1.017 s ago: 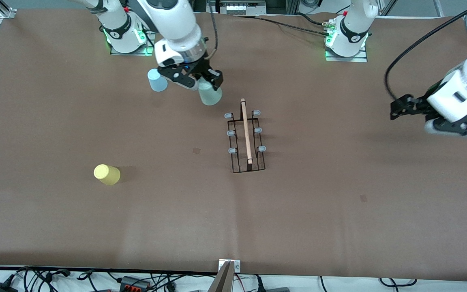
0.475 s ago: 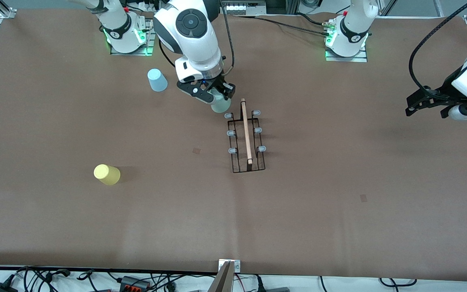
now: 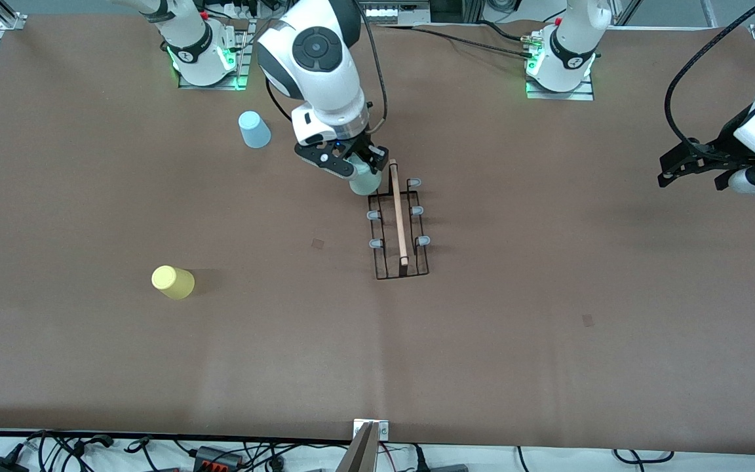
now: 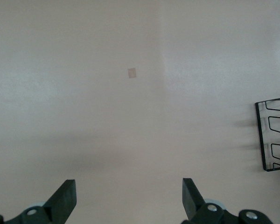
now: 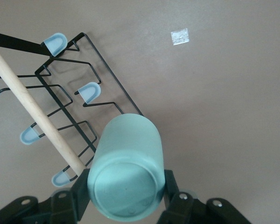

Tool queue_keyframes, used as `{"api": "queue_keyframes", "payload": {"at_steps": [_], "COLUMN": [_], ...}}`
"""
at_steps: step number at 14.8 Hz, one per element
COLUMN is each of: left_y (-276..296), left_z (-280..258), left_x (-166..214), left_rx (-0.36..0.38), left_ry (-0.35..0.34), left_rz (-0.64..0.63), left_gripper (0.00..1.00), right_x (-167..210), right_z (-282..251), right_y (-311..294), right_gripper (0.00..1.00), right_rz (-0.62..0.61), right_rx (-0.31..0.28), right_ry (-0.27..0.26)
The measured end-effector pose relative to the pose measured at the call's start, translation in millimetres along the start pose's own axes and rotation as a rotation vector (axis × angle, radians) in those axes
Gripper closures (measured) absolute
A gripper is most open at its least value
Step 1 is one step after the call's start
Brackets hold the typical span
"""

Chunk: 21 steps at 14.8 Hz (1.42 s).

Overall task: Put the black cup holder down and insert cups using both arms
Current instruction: 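Lower the teal cup onto a rack peg with the right gripper, then release the teal cup and move the right gripper to the yellow cup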

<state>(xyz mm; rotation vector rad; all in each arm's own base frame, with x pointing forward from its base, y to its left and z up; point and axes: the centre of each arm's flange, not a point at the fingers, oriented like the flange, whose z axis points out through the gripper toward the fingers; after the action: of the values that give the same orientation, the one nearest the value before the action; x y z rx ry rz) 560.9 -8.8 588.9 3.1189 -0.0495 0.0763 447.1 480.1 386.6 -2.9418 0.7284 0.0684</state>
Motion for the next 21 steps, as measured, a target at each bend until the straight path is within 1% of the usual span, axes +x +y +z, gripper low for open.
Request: {"api": "queue_keyframes", "payload": {"at_steps": [3, 7, 14, 15, 18, 19, 21], "left_y": [1.3, 4.5, 6.9, 7.0, 9.1, 9.7, 9.9], "left_z": [-0.1, -2.5, -4.0, -4.4, -4.7, -4.9, -4.9], "left_x": [-0.1, -0.6, -1.4, -1.6, -2.9, -3.0, -3.2], "left_rx": [0.0, 0.0, -0.001, -0.001, -0.001, -0.001, -0.001], "left_ry": [-0.001, -0.004, -0.01, -0.011, -0.023, -0.023, -0.024], "left_rz": [0.002, 0.008, 0.012, 0.012, 0.016, 0.017, 0.018], "left_gripper": [0.0, 0.0, 0.0, 0.0, 0.0, 0.0, 0.0], "right_x": [-2.0, -1.9, 0.9, 1.1, 2.8, 5.9, 16.3], "right_z": [8.5, 12.4, 31.0, 31.8, 30.4, 28.9, 24.5], "right_y": [-6.0, -6.3, -5.4, -5.5, -6.2, -6.2, -5.9], "right_gripper": [0.35, 0.35, 0.34, 0.29, 0.03, 0.0, 0.0], "right_rz": [-0.01, -0.01, -0.018, -0.018, -0.016, -0.013, -0.001], "right_rx": [0.007, 0.003, -0.025, -0.025, -0.021, -0.019, -0.012], "right_ry": [0.003, 0.002, 0.005, 0.004, 0.007, 0.011, 0.022]}}
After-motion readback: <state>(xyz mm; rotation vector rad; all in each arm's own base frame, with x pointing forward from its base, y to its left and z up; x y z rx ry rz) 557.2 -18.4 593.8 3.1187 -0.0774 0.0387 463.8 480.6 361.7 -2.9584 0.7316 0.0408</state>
